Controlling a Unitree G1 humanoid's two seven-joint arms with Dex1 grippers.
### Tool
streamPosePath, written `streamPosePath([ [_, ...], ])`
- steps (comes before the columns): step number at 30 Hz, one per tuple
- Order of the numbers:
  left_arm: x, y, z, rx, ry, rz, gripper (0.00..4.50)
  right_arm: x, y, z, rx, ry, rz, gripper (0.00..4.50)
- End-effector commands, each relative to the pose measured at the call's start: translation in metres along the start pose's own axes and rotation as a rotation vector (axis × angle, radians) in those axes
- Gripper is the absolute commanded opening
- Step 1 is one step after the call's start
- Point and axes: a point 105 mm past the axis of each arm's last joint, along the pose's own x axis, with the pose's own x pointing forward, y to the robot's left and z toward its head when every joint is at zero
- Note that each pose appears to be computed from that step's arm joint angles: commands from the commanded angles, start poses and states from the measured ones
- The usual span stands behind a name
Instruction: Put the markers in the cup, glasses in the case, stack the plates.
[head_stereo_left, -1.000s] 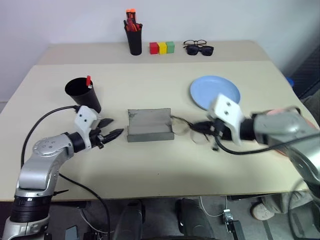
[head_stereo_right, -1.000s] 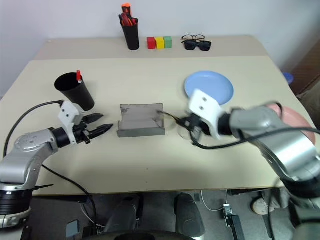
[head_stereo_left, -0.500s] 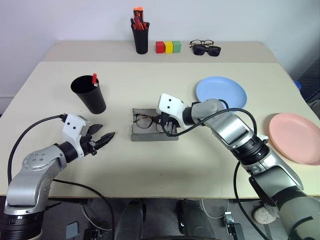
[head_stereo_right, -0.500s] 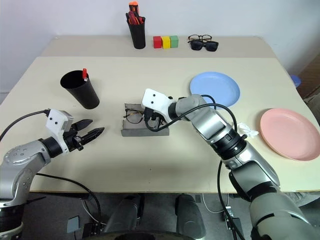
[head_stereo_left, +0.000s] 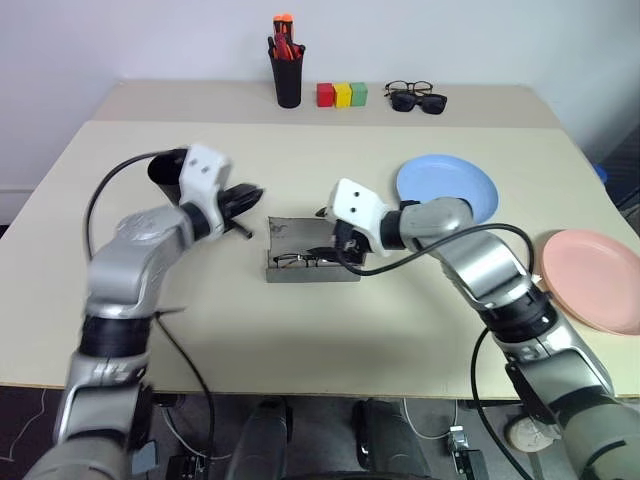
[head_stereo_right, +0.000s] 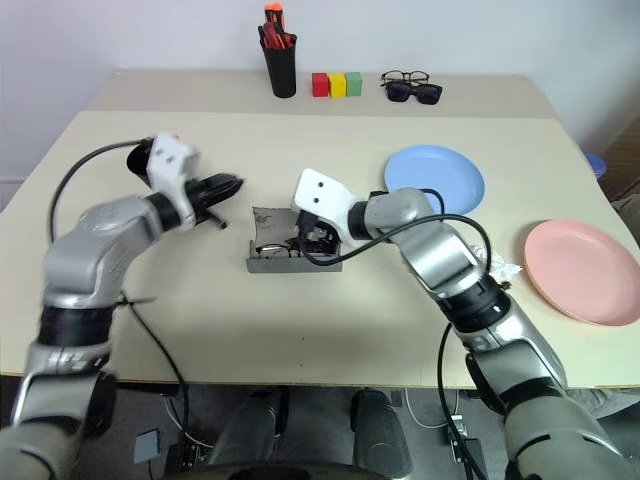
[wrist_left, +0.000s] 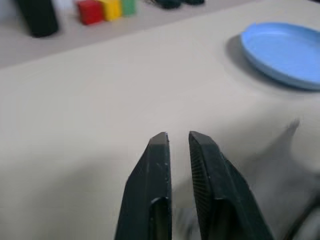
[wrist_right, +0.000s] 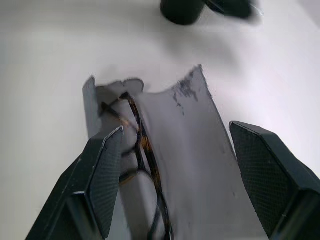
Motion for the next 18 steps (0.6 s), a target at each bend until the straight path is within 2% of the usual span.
streamPosePath([
  [1,0.029,0.004,-0.012,-0.054,0.144,-0.010,0.47,-0.028,-0.001,0.010,-0.005,-0.082,-0.064,3.41],
  [4,0.045,0.001,-0.020,-0.056,0.254,-0.047,0.47,-0.046,0.006,0.000,0.042,-0.091,-0.098,3.41],
  [7,0.049,-0.008,-0.032,-0.035,0.368,-0.149,0.47,-0.064,0.018,-0.019,0.070,-0.036,-0.138,3.41],
  [12,0.046,-0.012,-0.029,-0.016,0.373,-0.245,0.47,-0.074,0.018,-0.029,0.113,0.008,-0.201,3.41],
  [18,0.018,-0.031,-0.026,0.167,0.325,-0.410,0.47,-0.079,0.000,-0.040,0.166,0.019,-0.297,3.41],
])
